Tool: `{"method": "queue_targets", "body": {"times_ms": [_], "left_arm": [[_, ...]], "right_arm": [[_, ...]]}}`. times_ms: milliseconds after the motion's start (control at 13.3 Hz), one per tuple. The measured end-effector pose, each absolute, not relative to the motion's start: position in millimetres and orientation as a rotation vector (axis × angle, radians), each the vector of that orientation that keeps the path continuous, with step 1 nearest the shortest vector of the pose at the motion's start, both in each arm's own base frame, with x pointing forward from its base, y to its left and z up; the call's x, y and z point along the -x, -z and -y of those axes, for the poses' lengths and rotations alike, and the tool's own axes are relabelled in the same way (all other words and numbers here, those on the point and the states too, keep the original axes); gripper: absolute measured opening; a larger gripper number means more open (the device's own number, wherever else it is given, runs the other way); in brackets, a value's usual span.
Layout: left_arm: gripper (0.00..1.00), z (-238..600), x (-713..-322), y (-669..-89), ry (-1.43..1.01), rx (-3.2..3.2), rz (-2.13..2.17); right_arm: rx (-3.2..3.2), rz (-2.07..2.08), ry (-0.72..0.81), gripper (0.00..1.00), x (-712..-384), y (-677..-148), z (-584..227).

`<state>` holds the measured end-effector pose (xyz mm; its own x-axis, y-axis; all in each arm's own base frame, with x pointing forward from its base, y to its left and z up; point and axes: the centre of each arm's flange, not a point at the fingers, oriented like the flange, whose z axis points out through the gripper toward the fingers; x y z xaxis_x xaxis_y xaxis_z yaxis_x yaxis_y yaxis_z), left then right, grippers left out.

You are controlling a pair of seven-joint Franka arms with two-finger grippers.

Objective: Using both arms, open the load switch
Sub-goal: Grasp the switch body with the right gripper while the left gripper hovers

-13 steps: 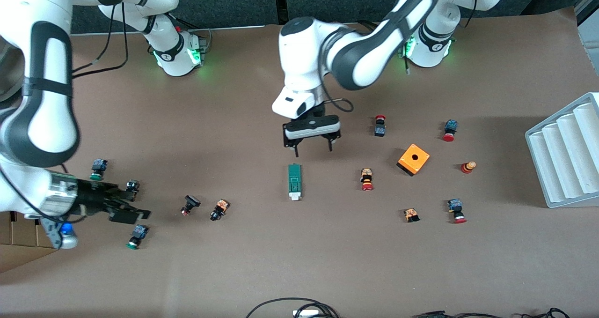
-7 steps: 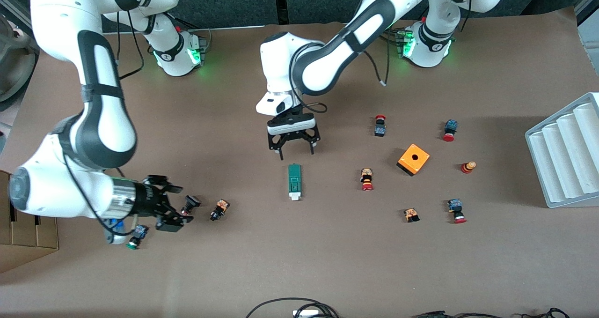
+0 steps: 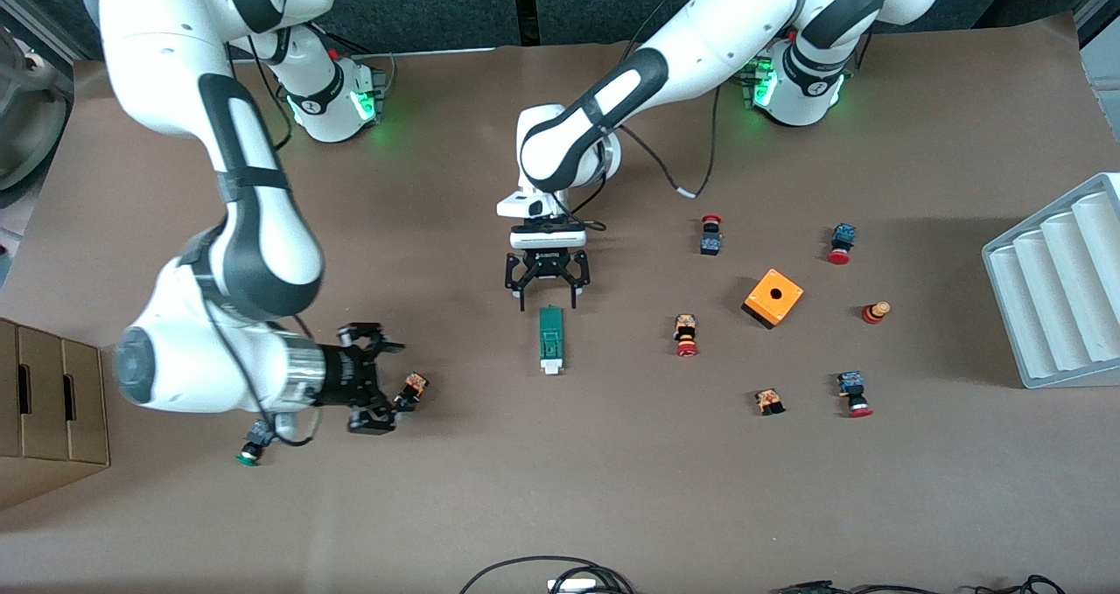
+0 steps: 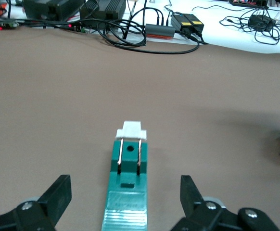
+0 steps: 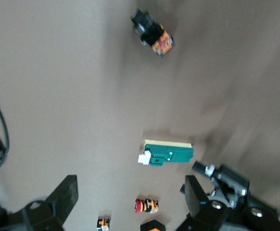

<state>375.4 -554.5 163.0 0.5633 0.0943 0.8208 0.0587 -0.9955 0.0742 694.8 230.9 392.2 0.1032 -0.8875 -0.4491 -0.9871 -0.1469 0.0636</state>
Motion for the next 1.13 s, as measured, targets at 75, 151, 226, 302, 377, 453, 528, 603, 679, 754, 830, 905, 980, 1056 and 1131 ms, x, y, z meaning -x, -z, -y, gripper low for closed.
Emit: {"method": "queue_targets", "body": {"times_ms": [75,151,226,302,377,453,528,603,679,754,830,905,980,1056,1131], "left_arm": [[1.00,555.3,-369.0,-150.0,-1.475,-2.751,-0.111],[1.00,557.2,-362.3,-140.2,-1.498,-2.756,-0.091],[1.00,559.6,-357.1,-132.9,-1.517,-2.752,-0.061],[1.00,560.8,-354.8,-127.9,-1.536,-2.744,-0.034],[1.00,560.4,-355.2,-122.6,-1.557,-2.738,-0.016],[1.00,559.9,-357.4,-117.7,-1.573,-2.734,-0.010],[1.00,559.6,-359.3,-113.2,-1.581,-2.734,-0.007],[1.00,559.5,-360.1,-109.3,-1.584,-2.735,-0.003],[1.00,559.9,-360.5,-105.9,-1.591,-2.727,0.007],[1.00,560.5,-361.3,-103.4,-1.601,-2.709,0.004],[1.00,559.9,-362.2,-99.8,-1.619,-2.689,-0.009],[0.99,558.4,-362.8,-95.0,-1.647,-2.673,-0.027],[0.98,557.8,-360.3,-88.2,-1.665,-2.663,-0.032],[0.97,558.8,-355.8,-81.2,-1.675,-2.655,-0.030],[0.97,560.4,-351.6,-75.2,-1.690,-2.645,-0.023]], "right_arm": [[2.114,-1.901,-0.580,1.00,-690.4,-384.2,-250.0],[2.101,-1.934,-0.588,1.00,-685.8,-375.7,-268.6],[2.089,-1.967,-0.596,1.00,-680.6,-367.4,-286.9],[2.080,-1.992,-0.602,1.00,-676.0,-359.7,-301.8],[2.069,-2.015,-0.604,0.99,-671.5,-352.6,-316.1],[2.057,-2.037,-0.604,0.99,-667.1,-345.7,-329.8],[2.046,-2.054,-0.600,0.98,-663.0,-339.0,-342.8],[2.035,-2.072,-0.596,0.98,-659.1,-331.3,-354.6],[2.028,-2.089,-0.594,0.97,-655.2,-321.7,-366.3],[2.028,-2.106,-0.598,0.96,-651.6,-310.2,-376.2],[2.034,-2.116,-0.603,0.96,-649.3,-298.9,-384.5],[2.042,-2.123,-0.604,0.96,-647.8,-287.2,-392.7],[2.055,-2.126,-0.598,0.96,-646.7,-275.2,-399.5],[2.068,-2.128,-0.596,0.96,-645.4,-263.7,-406.0],[2.076,-2.131,-0.594,0.95,-644.5,-254.1,-410.1]]}}
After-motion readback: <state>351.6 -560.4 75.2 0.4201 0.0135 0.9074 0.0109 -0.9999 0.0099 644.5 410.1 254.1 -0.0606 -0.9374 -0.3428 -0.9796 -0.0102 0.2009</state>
